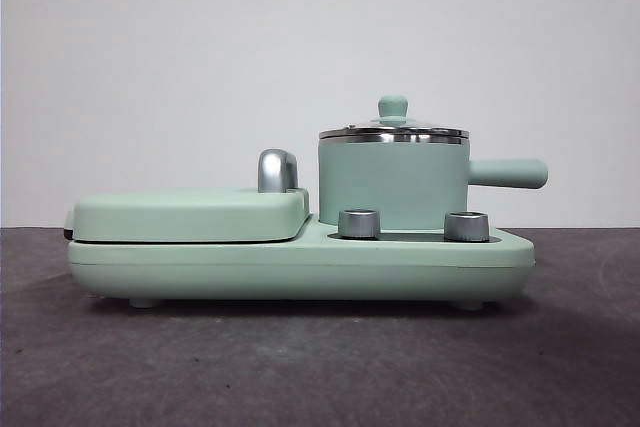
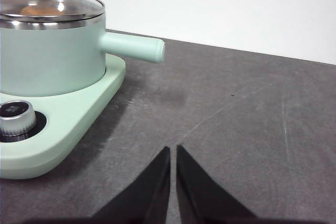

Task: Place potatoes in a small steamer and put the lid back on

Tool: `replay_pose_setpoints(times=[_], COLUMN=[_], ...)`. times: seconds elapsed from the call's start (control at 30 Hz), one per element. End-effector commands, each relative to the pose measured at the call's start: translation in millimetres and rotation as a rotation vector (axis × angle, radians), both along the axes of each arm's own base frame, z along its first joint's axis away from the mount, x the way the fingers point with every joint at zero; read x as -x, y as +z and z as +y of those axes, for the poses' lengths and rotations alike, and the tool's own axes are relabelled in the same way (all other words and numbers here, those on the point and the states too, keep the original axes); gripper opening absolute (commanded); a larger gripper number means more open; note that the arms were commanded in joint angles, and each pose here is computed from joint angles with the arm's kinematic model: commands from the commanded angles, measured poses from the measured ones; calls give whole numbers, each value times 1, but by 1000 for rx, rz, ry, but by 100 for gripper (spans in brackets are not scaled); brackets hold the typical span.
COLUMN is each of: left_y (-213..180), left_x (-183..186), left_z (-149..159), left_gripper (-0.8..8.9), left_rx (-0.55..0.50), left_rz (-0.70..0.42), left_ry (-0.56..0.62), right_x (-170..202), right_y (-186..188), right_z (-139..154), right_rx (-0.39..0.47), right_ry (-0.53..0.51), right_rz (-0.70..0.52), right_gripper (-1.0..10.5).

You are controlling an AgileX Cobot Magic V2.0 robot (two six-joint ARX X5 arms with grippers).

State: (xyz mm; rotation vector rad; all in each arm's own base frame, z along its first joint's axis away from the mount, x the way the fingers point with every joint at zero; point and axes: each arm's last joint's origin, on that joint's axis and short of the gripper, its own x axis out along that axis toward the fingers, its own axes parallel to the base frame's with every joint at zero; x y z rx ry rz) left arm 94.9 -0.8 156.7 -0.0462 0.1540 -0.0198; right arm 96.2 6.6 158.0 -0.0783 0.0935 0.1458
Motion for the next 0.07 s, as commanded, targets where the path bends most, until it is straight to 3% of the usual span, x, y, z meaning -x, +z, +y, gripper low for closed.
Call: replay_pose_setpoints(times=[0.03,0.07], left_y=[-7,-7], left_x=[-1,-1], left_z=[0,0], left_gripper=[6,6], left_rx=[4,4], left_rz=[25,25], left_ry=[3,3], right_x=[0,0], right_y=[0,0], right_z=[0,0], right_rx=[8,7], right_ry=[0,0], right_rz=[-11,-11], right_gripper=[17,17])
